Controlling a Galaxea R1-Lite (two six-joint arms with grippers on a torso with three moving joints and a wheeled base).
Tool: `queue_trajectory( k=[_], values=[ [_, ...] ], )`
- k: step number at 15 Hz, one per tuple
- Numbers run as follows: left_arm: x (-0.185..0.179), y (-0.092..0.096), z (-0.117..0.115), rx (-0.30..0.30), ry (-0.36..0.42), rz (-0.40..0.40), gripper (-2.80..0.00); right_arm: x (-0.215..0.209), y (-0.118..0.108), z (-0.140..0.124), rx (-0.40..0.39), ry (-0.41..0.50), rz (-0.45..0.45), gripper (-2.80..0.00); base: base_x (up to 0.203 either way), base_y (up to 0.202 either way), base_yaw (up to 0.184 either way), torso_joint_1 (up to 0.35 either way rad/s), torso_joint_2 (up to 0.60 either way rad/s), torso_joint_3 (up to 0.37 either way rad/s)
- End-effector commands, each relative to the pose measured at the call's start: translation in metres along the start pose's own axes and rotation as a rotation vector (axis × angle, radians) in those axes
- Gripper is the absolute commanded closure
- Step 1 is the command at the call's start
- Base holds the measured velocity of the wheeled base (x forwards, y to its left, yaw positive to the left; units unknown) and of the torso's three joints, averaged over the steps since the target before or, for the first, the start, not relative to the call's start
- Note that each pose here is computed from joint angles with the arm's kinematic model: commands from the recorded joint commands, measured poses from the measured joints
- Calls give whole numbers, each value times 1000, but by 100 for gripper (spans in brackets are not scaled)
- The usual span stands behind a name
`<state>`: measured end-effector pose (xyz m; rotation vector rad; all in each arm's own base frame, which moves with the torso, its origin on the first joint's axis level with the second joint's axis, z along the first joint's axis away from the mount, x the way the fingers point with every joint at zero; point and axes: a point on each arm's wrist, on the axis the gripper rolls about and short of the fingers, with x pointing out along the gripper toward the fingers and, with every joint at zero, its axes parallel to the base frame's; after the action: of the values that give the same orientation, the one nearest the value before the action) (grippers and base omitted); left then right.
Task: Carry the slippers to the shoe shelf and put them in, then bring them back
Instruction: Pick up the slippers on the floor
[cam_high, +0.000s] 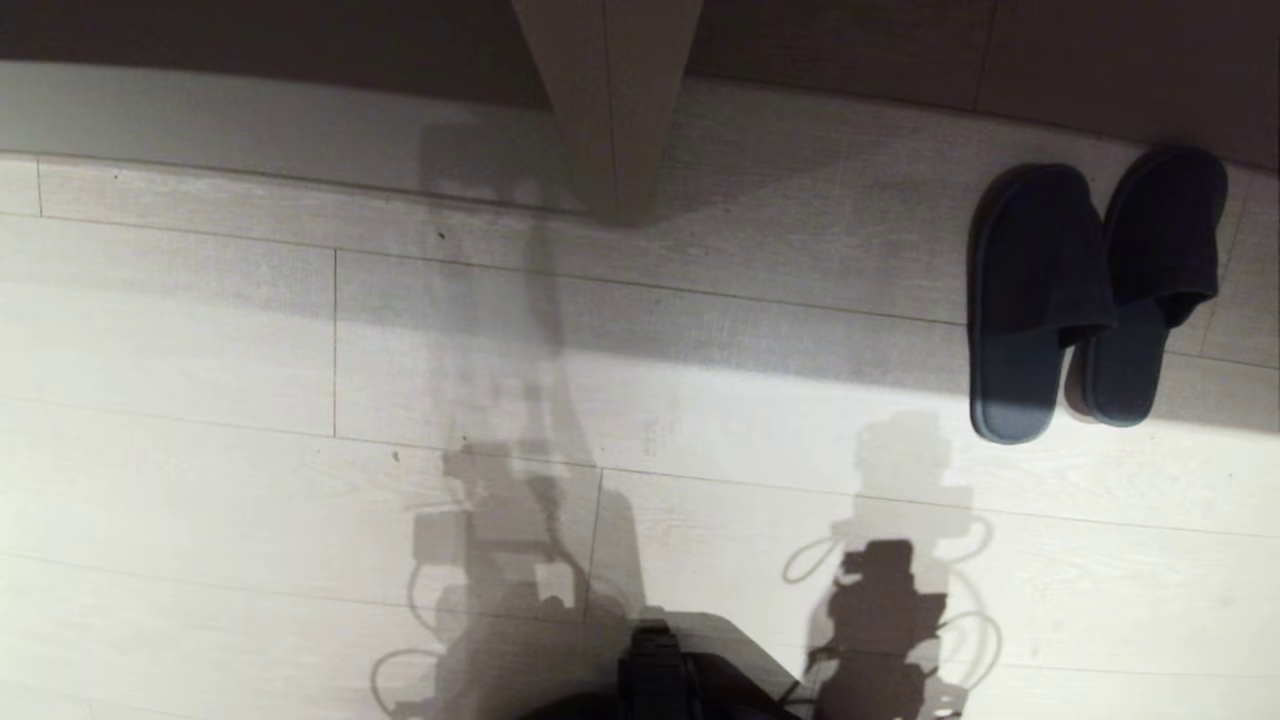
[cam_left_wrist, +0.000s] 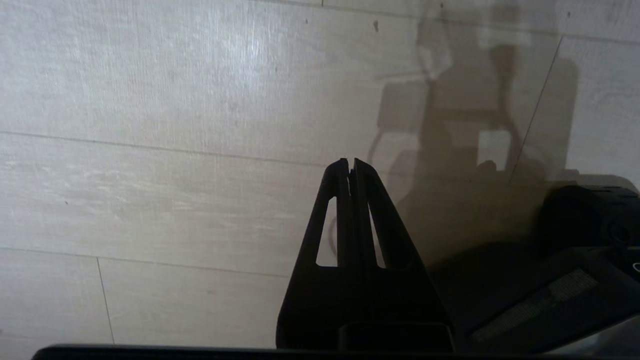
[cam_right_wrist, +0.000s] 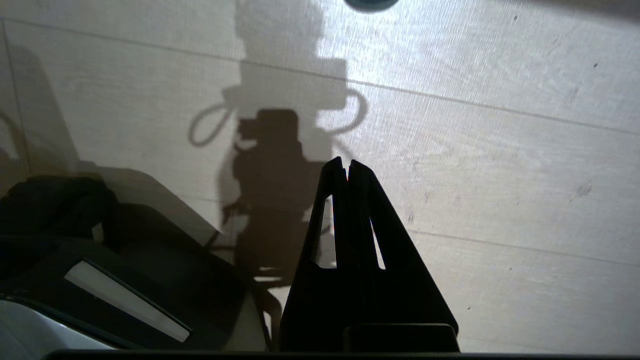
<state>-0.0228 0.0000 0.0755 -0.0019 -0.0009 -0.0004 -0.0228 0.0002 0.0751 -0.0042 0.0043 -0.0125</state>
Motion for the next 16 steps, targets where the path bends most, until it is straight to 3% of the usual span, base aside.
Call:
queue_trajectory(
  k=[1,9,12,16],
  values=[
    [0,0,0,0,-2,0,0,0,0,0,0,-1,0,0,-187,0,3,-3,-2,-1],
    [0,0,0,0,-1,0,0,-1,0,9,-1,0,2,0,-16,0,1,-1,1,1],
    [0,0,0,0,-2,0,0,15,0,48,12,122,0,0,0,0,0,0,0,0],
    [0,0,0,0,-2,0,0,97,-2,92,-10,334,-55,0,0,0,0,0,0,0]
  ],
)
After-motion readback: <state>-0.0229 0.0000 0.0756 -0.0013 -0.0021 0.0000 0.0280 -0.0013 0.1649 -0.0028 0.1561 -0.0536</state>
